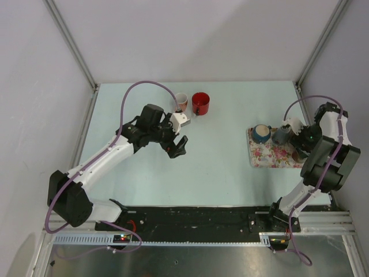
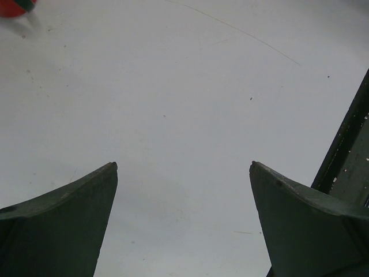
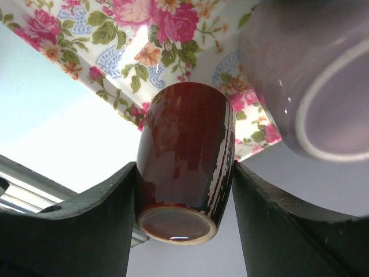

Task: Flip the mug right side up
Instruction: Turn over the cup on the tray.

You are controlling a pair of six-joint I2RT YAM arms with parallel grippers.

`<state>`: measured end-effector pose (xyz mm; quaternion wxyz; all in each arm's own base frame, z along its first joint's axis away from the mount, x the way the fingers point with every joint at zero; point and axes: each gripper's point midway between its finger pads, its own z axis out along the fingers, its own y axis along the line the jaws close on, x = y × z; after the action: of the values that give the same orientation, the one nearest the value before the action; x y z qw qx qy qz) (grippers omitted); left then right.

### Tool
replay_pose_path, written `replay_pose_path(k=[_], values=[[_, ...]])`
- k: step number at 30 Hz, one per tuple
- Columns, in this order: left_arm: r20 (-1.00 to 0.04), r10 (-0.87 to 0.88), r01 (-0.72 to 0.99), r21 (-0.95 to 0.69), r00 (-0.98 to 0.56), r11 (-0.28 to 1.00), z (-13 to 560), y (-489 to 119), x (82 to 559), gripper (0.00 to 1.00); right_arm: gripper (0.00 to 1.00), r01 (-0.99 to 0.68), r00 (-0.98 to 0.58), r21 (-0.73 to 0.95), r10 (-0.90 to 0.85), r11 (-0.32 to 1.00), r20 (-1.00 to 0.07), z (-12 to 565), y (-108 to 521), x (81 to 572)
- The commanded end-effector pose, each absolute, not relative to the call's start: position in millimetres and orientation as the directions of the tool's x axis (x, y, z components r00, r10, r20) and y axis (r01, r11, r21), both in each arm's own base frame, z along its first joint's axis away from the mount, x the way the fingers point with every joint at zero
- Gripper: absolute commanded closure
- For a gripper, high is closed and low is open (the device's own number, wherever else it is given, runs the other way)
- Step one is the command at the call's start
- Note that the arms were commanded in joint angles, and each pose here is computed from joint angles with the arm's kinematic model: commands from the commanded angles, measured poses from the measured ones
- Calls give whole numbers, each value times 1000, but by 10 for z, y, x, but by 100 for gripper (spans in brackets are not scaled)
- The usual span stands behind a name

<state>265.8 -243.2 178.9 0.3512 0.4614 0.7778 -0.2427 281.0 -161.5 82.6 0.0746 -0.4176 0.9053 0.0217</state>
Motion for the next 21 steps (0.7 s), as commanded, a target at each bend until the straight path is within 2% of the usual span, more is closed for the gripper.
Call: replay_pose_path(k=[1, 10, 21], values=[[-819, 504, 889, -17, -276, 458, 2107, -2483, 2715, 0, 100, -767, -608, -99, -768, 634, -203, 1167, -1516, 2816], [-826, 492, 866, 10, -275, 501, 2205, -2455, 2814, 0, 100, -780, -537, -149, -772, 608, -339, 1543, -1189, 2796], [-854, 463, 873, 23, -236, 487, 2421, -2507, 2838, 0, 100, -759, -384, -191, -665, 622, -640, 2199, -504, 2930]])
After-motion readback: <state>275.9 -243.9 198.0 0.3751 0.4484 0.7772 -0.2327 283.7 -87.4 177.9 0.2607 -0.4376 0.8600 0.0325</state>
